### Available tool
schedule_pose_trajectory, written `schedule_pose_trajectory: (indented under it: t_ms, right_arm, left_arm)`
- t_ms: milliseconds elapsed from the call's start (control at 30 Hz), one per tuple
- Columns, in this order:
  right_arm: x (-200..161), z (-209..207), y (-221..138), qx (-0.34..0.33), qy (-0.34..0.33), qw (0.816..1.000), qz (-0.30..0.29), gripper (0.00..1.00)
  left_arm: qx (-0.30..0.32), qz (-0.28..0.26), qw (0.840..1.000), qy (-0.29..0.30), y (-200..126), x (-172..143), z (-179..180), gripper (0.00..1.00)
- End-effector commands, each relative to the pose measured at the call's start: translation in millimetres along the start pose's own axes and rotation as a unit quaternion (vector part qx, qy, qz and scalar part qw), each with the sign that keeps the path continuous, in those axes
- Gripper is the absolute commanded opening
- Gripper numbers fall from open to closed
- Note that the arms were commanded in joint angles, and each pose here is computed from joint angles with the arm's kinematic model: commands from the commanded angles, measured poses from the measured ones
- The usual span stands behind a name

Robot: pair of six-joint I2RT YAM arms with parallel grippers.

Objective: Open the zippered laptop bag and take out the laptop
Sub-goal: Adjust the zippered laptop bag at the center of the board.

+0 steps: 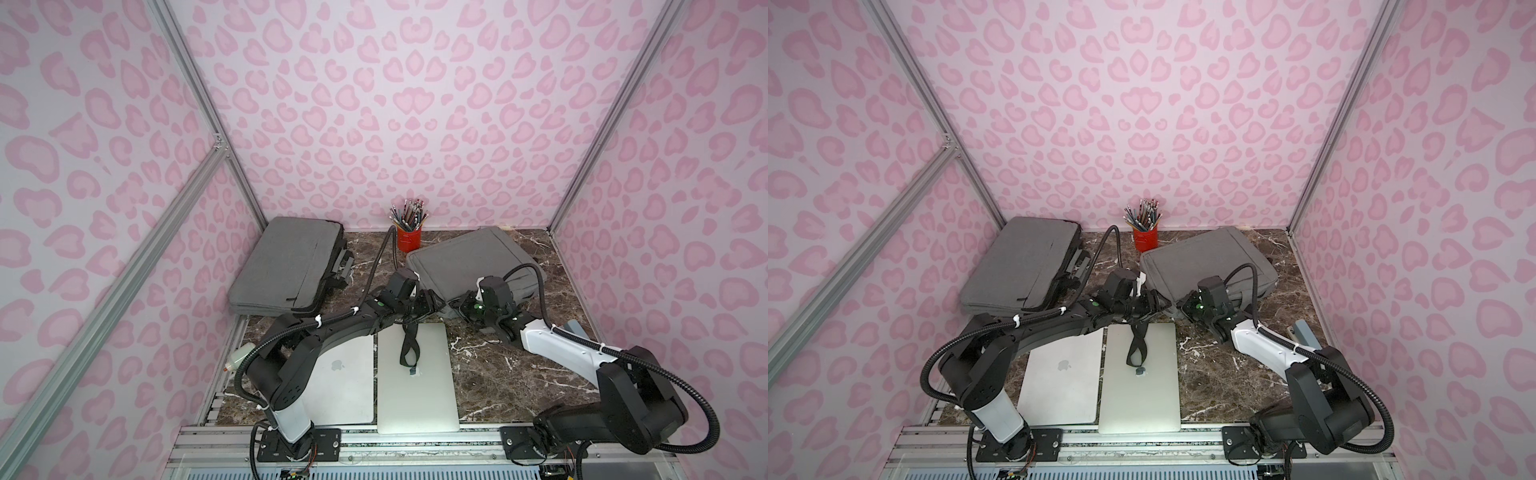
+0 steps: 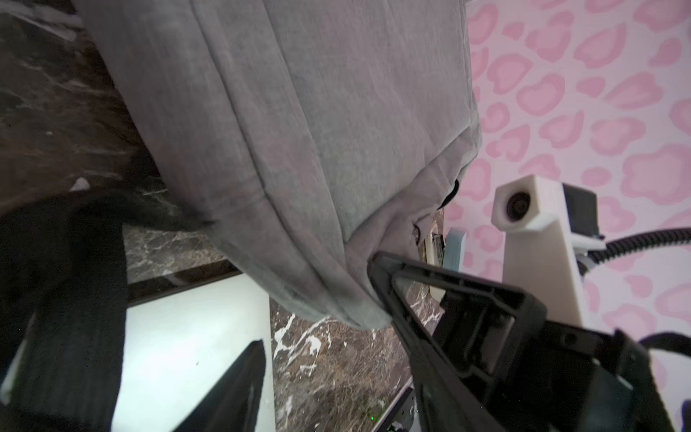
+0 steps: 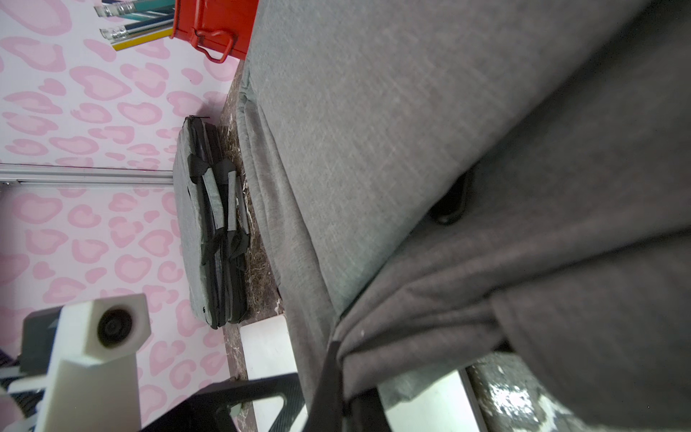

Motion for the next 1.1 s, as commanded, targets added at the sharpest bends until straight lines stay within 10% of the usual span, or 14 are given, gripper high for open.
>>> schedule_pose_trajectory:
  t_ms: [0,267,600,1067]
  right_arm:
    - [-3,11,-1,0.044,-0.013,0.999,0.013,0.0]
    - [-8,8,-1,0.052,-0.01,0.998,0.022,0.0]
    - [-8,-2,-8,0.011,-0.053,0.999,0.004,0.24]
    - [76,-30,-87,-0.147,-0.141,0.962,-0.183,0.56]
  left_arm:
    - [-0.014,-0.02,1.0,-0.009,11,9,-3,0.66]
    - [-0.016,-0.001,1.0,-0.021,37,11,6,0.55]
    - [-0.012,0.01,0.999,0.044,28,30,1,0.03]
    - [0.003,0.13,0.982,0.139,14,46,15,0.02]
Point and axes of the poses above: each gripper's point midway between its finger pads, its own y axis out along the fingers, its own z axis along the line the jaws close on, x = y × z, the point moved 9 cm from there along -y, back along the fingers, and after that the axes turned 15 degrees about y, right-handed, at the moved point
